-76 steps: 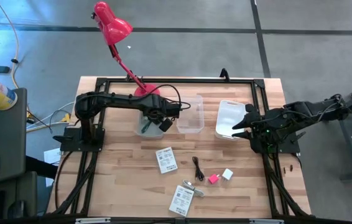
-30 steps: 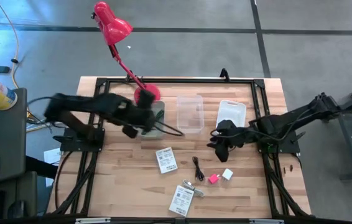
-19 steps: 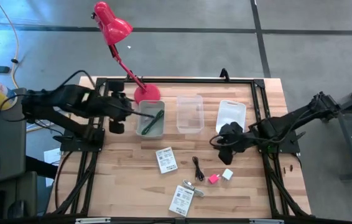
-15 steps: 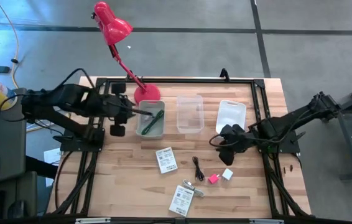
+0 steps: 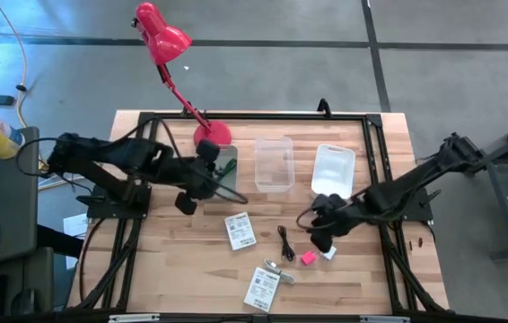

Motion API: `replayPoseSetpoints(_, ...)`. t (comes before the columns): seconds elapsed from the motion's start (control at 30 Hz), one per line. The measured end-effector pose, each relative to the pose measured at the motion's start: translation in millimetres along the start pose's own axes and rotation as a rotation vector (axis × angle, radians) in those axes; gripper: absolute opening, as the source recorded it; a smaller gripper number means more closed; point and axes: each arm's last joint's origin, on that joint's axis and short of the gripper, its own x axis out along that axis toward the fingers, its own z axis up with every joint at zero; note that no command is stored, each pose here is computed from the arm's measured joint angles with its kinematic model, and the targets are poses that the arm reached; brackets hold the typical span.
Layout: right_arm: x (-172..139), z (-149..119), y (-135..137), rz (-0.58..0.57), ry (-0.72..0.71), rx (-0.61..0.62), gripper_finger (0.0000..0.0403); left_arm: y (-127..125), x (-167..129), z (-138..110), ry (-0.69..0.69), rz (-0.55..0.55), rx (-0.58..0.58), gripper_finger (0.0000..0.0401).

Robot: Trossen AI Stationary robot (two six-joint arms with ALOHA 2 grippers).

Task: Pick and place items into bin
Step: Put the black charger cable into the gray bin

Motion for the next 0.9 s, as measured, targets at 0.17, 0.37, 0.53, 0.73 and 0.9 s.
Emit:
replayPoseSetpoints(0.17,34,-2,9,-0.011,0.001,0.037,0.0128,-1,-2,-3,0.024,0.007,0.035,0.0145)
replayPoseSetpoints(0.37,63,0,9,-0.048,-0.018,0.166,0.0139,0,-15,-17,0.116,0.062,0.083,0.0145)
replayPoseSetpoints(0.53,80,3,10,-0.016,0.004,0.249,0.0174,2,-32,-31,0.135,0.114,0.080,0.0145)
replayPoseSetpoints(0.73,95,1,9,-0.030,0.012,0.298,0.0207,4,-53,-43,0.079,0.148,0.039,0.0145)
replayPoseSetpoints(0.9,102,-2,7,-0.054,0.032,0.300,0.0208,5,-67,-51,0.040,0.169,-0.011,0.0145)
